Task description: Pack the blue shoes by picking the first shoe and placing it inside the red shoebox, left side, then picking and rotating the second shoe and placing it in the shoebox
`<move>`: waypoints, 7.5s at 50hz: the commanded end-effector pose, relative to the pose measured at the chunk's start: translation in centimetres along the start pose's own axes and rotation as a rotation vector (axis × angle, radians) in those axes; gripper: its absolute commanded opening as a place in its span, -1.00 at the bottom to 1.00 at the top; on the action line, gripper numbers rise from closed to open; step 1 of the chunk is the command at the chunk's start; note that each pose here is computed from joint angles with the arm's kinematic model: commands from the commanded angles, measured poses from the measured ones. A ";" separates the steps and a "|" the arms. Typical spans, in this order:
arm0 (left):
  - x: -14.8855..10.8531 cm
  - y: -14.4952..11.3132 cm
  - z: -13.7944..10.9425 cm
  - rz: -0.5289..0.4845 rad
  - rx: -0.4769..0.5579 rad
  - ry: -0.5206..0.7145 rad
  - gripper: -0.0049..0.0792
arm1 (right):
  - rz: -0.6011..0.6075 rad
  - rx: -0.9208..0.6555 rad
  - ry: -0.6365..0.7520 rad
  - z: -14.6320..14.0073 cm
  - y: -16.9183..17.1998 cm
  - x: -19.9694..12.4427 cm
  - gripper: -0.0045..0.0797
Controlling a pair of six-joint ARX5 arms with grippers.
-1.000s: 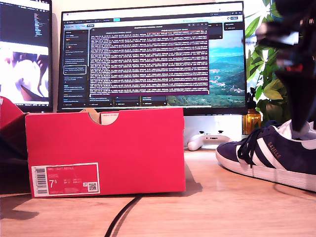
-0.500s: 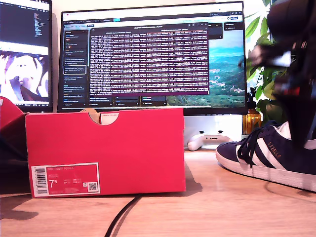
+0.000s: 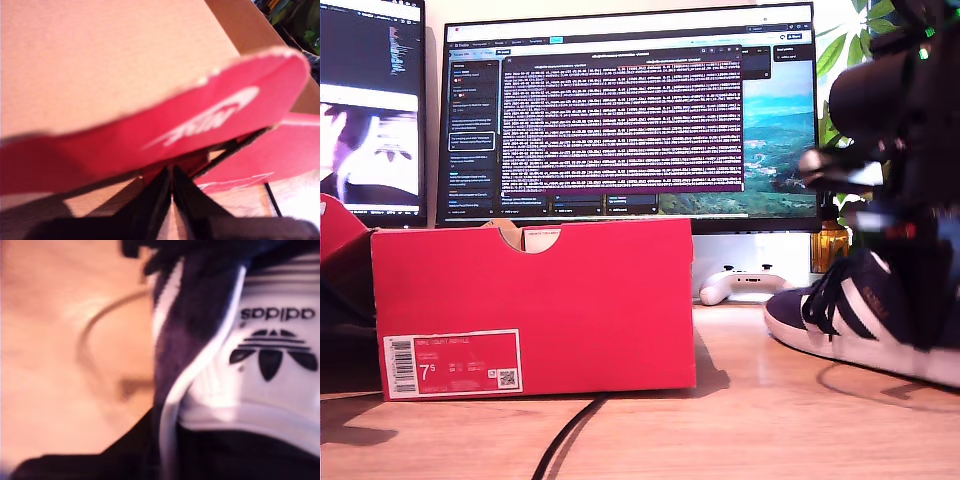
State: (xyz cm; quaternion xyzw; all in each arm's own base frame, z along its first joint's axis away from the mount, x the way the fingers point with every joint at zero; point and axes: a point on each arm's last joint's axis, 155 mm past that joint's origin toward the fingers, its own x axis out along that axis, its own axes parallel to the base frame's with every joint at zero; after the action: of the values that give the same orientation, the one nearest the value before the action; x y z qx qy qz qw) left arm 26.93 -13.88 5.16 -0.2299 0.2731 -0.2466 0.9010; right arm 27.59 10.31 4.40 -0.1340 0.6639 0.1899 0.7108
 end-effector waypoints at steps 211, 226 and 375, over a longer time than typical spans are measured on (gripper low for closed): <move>0.2 -0.2 0.3 -0.005 0.034 -0.004 -0.93 | 0.402 0.232 -0.303 21.3 19.4 -9.5 -0.07; 0.2 -0.2 0.3 -0.005 0.034 -0.004 -0.93 | 0.291 0.429 -0.147 17.9 12.4 -10.0 -0.07; 0.2 -0.1 0.2 -0.004 0.034 -0.004 -0.93 | -0.411 1.540 -0.148 -5.0 -12.5 -5.5 0.63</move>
State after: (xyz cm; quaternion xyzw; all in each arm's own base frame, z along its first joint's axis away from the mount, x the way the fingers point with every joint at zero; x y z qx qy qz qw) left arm 26.92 -13.88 5.06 -0.2185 0.2718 -0.2495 0.9034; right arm 29.10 -3.23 9.74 0.2877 0.5147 -0.4418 0.6761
